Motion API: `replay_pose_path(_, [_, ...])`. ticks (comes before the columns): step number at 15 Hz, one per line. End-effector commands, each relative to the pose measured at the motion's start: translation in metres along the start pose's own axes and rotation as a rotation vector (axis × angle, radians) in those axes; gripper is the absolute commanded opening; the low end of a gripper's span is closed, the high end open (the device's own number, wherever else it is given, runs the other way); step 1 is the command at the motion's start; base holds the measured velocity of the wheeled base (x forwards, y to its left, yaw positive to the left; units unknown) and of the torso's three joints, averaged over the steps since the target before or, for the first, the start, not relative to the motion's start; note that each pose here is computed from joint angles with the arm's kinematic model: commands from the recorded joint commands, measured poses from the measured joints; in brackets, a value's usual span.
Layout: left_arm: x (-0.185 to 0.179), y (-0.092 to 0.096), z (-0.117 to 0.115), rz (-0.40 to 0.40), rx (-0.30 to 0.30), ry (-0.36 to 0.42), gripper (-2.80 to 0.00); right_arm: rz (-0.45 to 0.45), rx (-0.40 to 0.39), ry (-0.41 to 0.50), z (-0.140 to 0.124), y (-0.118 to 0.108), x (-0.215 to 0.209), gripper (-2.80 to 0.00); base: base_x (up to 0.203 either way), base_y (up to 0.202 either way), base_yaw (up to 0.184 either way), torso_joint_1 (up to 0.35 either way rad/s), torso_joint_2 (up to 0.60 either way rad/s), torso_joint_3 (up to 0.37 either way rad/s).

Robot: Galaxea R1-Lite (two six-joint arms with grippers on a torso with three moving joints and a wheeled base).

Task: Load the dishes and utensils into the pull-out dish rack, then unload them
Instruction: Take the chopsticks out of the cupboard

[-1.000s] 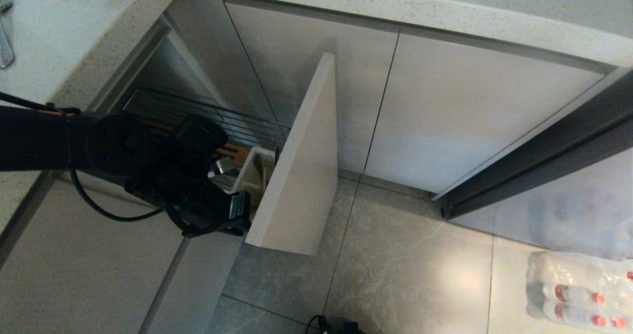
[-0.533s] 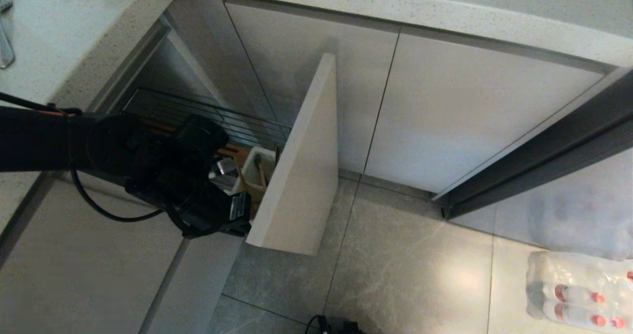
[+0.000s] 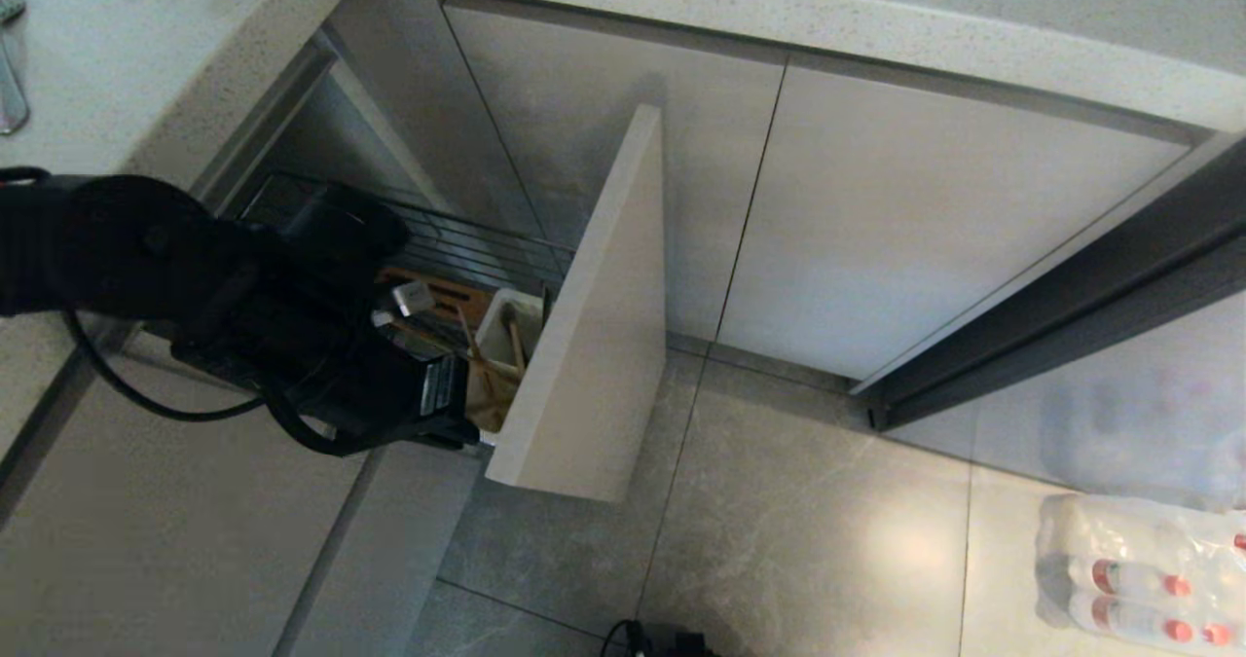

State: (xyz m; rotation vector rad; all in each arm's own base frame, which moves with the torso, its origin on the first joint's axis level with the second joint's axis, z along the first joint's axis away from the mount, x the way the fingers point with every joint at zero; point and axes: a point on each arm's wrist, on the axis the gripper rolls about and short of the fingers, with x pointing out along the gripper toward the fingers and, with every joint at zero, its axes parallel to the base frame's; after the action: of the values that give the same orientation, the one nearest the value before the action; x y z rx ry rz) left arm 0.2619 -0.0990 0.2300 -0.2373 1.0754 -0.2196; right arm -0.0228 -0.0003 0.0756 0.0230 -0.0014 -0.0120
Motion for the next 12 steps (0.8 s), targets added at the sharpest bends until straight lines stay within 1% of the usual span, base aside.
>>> replay_pose_path(1, [-0.023,-0.002,-0.003,-0.021,0.004,-0.049,-2.8,0.0,0.0,0.001,0.0,0.0,0.0,-2.8,0.0,0.0,0.0,0.0,0.0,0.0])
replay_pose_path(5, [-0.054,-0.003,-0.009,-0.027,0.007,-0.077,-2.8,0.0,0.0,0.001,0.0,0.0,0.0,-2.8,0.0,0.0,0.0,0.0,0.0,0.0])
replay_pose_path(9, [-0.076,-0.003,-0.015,-0.029,0.006,-0.079,-2.8,0.0,0.0,0.001,0.0,0.0,0.0,-2.8,0.0,0.0,0.0,0.0,0.0,0.0])
replay_pose_path(12, [-0.087,-0.003,-0.018,-0.038,0.007,-0.102,-2.8,0.0,0.0,0.0,0.0,0.0,0.0,-2.8,0.0,0.0,0.0,0.0,0.0,0.0])
